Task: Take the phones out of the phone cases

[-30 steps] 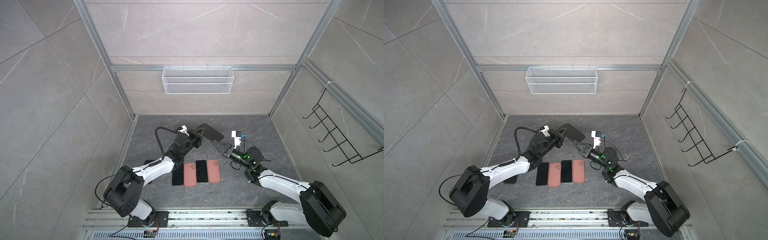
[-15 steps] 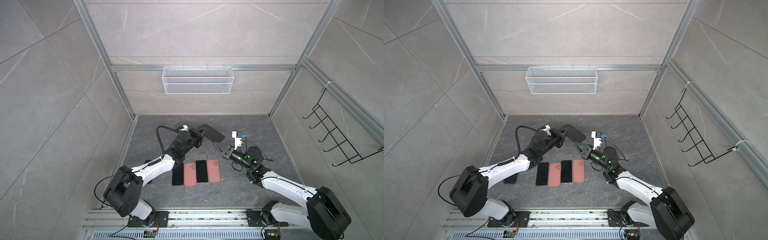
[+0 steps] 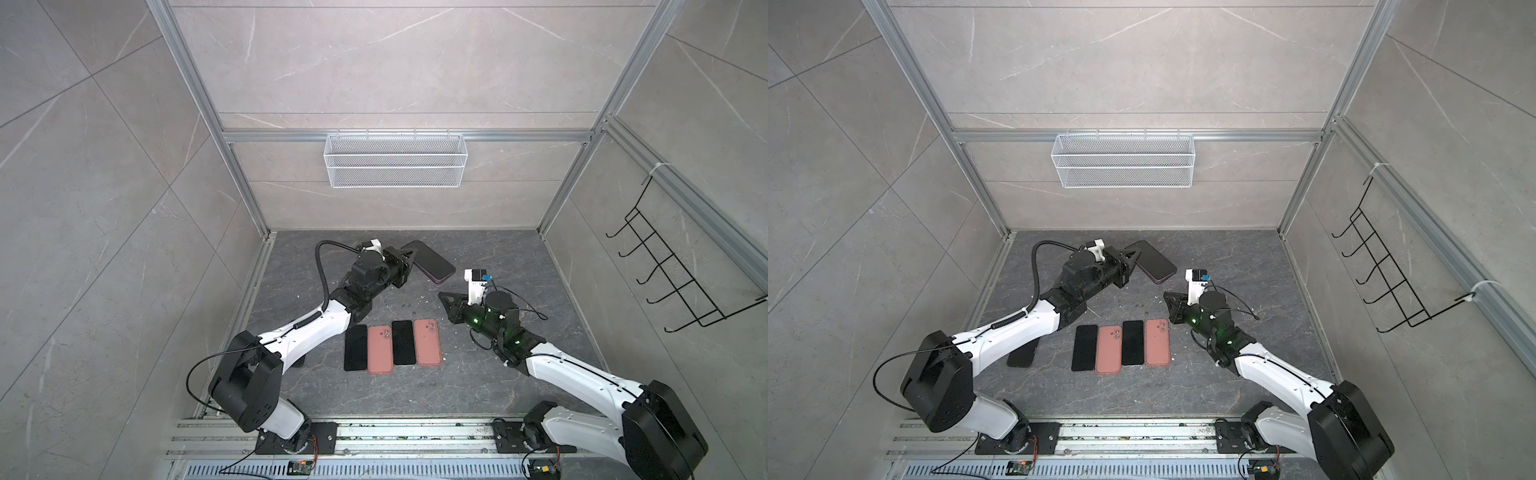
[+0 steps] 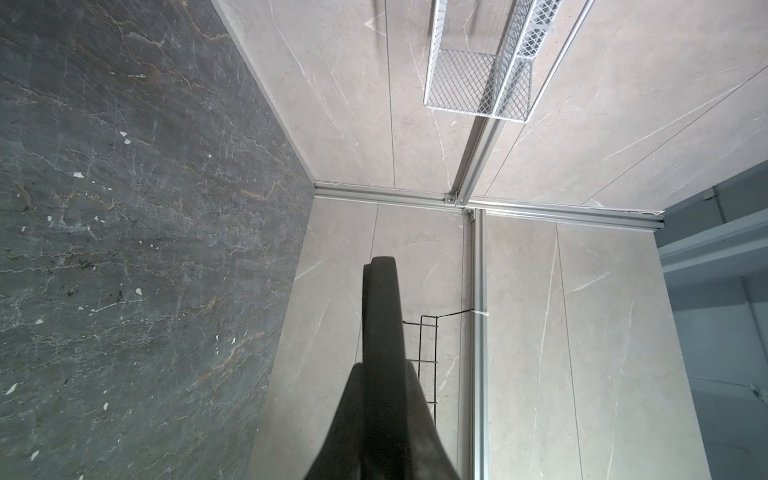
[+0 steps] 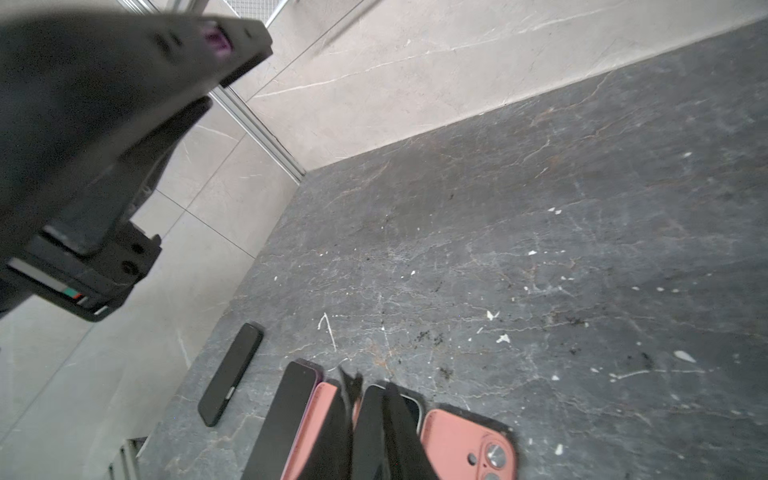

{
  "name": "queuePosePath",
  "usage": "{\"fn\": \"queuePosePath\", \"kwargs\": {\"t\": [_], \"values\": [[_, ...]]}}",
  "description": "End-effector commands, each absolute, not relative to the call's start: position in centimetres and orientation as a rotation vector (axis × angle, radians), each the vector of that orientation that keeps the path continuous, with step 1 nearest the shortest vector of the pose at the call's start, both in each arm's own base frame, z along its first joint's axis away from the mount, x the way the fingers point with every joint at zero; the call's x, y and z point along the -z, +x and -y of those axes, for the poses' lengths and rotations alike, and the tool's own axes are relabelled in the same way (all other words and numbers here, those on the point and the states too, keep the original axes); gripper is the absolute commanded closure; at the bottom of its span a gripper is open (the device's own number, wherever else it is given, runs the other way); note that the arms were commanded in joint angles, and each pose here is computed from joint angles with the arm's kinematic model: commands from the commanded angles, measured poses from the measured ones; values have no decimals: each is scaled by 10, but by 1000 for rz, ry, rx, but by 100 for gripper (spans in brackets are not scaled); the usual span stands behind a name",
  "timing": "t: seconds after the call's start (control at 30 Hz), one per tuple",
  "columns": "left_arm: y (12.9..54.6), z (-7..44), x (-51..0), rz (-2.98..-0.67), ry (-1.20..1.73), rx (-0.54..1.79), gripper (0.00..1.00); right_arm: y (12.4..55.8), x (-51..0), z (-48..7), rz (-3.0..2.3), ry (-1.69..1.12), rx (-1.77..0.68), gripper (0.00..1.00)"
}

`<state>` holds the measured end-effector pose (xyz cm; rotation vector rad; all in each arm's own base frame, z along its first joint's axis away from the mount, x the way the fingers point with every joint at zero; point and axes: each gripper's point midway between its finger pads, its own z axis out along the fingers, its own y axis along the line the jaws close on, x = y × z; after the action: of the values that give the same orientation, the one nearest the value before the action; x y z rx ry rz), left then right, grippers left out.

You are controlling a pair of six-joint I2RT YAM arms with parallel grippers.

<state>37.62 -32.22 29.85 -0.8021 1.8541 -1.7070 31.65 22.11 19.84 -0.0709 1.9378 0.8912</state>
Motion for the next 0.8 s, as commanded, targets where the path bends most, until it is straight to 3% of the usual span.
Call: {"fn": "queuePosePath", "kwargs": {"t": [0.0, 0.07, 0.23, 0.4, 0.77], "values": [[377, 313, -360, -1693, -656, 1853, 100, 309, -201, -210, -1927, -60, -889, 60], [379, 302, -363, -1693, -596, 1855, 100, 301, -209, -200, -1910, -34, -975, 43], [371, 290, -383, -1698, -211, 1981, 100, 286, -239, -193, -1926, -93, -1155, 27], [345, 294, -398, -1651, 177, 2088, 100, 275, -275, -205, -1895, -194, -1310, 25], [348, 299, -392, -1628, 168, 2105, 100, 286, -340, -228, -1705, -222, -1600, 33]]}}
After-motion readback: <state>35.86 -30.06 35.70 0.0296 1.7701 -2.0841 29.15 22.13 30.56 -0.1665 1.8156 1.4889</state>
